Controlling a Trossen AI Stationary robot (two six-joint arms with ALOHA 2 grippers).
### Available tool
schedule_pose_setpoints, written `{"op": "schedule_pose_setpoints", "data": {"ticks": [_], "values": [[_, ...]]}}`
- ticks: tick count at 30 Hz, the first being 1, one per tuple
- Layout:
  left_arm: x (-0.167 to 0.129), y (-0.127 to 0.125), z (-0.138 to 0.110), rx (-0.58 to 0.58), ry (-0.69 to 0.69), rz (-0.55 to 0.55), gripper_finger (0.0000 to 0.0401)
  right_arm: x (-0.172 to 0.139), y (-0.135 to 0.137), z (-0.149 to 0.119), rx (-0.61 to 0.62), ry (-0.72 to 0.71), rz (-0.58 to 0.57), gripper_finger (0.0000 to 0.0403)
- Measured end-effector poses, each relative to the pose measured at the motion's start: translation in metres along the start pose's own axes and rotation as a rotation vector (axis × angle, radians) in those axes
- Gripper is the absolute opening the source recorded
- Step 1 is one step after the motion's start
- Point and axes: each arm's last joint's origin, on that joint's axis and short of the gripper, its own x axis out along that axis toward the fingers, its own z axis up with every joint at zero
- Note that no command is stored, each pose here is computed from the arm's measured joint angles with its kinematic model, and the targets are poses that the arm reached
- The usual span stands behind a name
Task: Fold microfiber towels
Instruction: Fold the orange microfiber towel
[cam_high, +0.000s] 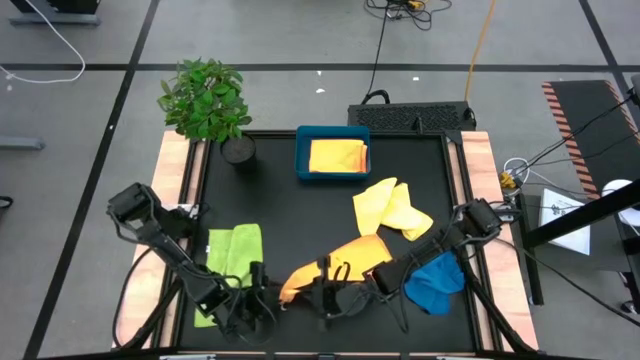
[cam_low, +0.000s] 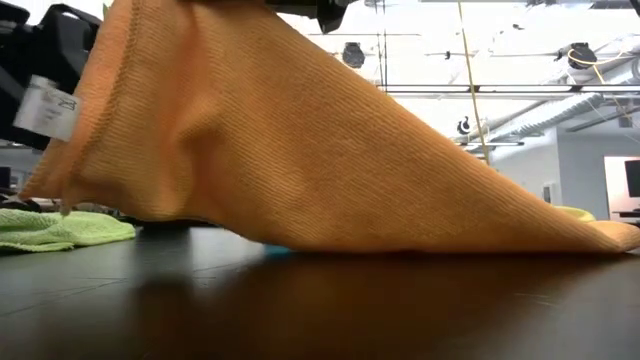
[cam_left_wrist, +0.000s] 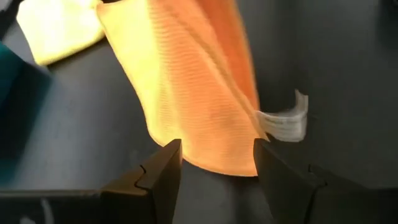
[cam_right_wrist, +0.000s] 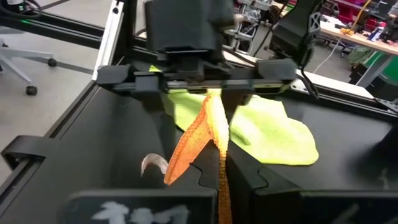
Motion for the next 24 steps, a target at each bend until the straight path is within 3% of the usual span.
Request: {"op": "schedule_pose_setpoints", "data": {"ticks": [9, 24], "values": [[-0.009, -0.015, -0.004, -0.061, -0.061, -0.012, 0.0203, 0.004, -0.007, 0.0, 0.018, 0.004, -0.016, 0.0], [0.036, -0.018, -0.031, -0.133, 0.019, 0.139, 0.0202, 0.004, -0.008, 0.0, 0.033, 0.004, -0.017, 0.0]]}}
